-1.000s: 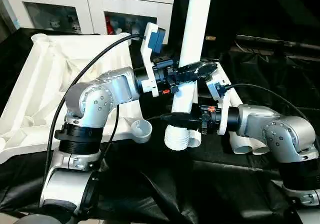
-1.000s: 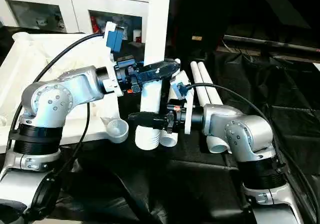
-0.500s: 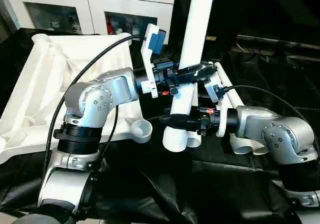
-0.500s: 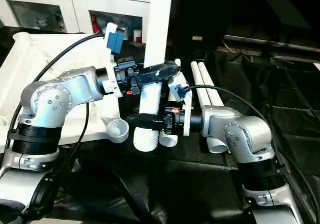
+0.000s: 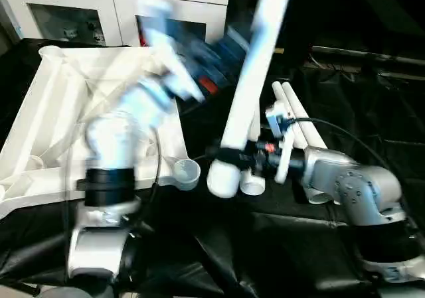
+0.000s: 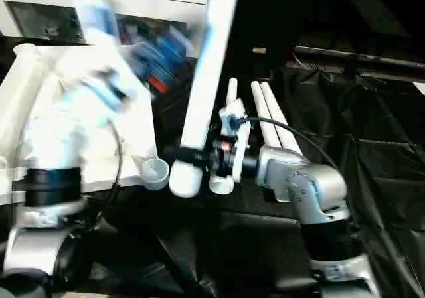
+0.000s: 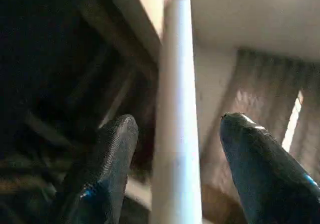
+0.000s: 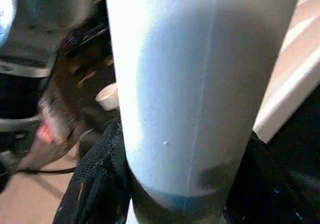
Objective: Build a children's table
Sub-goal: Pick table leg
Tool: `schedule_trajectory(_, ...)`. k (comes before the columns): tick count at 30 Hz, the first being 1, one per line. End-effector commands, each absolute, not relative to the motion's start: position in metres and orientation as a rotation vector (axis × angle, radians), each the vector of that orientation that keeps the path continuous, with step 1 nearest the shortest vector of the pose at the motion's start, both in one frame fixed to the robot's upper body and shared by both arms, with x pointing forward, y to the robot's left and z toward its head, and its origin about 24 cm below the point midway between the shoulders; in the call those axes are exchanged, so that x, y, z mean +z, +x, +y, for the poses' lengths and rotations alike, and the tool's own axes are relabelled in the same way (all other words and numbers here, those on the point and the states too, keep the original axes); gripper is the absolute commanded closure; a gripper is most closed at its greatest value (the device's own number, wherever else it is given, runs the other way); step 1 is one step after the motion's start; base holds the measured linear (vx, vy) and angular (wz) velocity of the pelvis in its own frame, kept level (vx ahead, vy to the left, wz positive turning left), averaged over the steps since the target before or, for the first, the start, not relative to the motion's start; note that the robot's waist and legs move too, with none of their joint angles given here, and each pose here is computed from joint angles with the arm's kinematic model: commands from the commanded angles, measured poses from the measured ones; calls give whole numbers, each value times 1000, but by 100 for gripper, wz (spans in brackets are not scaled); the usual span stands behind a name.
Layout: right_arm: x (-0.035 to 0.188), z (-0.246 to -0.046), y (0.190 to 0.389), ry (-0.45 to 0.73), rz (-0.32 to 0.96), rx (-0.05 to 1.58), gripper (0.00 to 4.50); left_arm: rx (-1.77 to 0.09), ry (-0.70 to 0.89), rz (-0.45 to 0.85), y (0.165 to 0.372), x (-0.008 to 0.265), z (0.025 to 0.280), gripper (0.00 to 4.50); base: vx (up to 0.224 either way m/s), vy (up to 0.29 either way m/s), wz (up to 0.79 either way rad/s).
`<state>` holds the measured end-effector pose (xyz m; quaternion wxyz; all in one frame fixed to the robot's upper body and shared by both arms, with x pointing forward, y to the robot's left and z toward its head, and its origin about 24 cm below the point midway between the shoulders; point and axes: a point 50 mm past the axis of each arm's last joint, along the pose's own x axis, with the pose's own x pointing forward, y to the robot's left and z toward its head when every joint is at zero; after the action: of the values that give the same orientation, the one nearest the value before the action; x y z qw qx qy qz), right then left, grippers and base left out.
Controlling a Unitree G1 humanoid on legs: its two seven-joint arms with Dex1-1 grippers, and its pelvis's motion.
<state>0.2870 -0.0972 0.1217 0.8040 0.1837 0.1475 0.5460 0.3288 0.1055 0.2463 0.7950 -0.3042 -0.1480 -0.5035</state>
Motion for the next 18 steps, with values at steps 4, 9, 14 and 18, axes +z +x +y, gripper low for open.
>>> schedule_trajectory(4,130,-102,303,338,161,1008,259,-970,-277,-336,335,259,135,146,0,0,0)
schedule_trajectory(9,131,-103,314,241,30,876,259,-1069,340,-12,321,189,148,146,0,0,0)
schedule_trajectory(14,124,-110,315,309,27,813,260,-1237,462,274,288,137,168,146,0,0,0)
schedule_trajectory(18,110,-112,313,231,55,774,260,-1226,615,388,284,114,187,146,0,0,0)
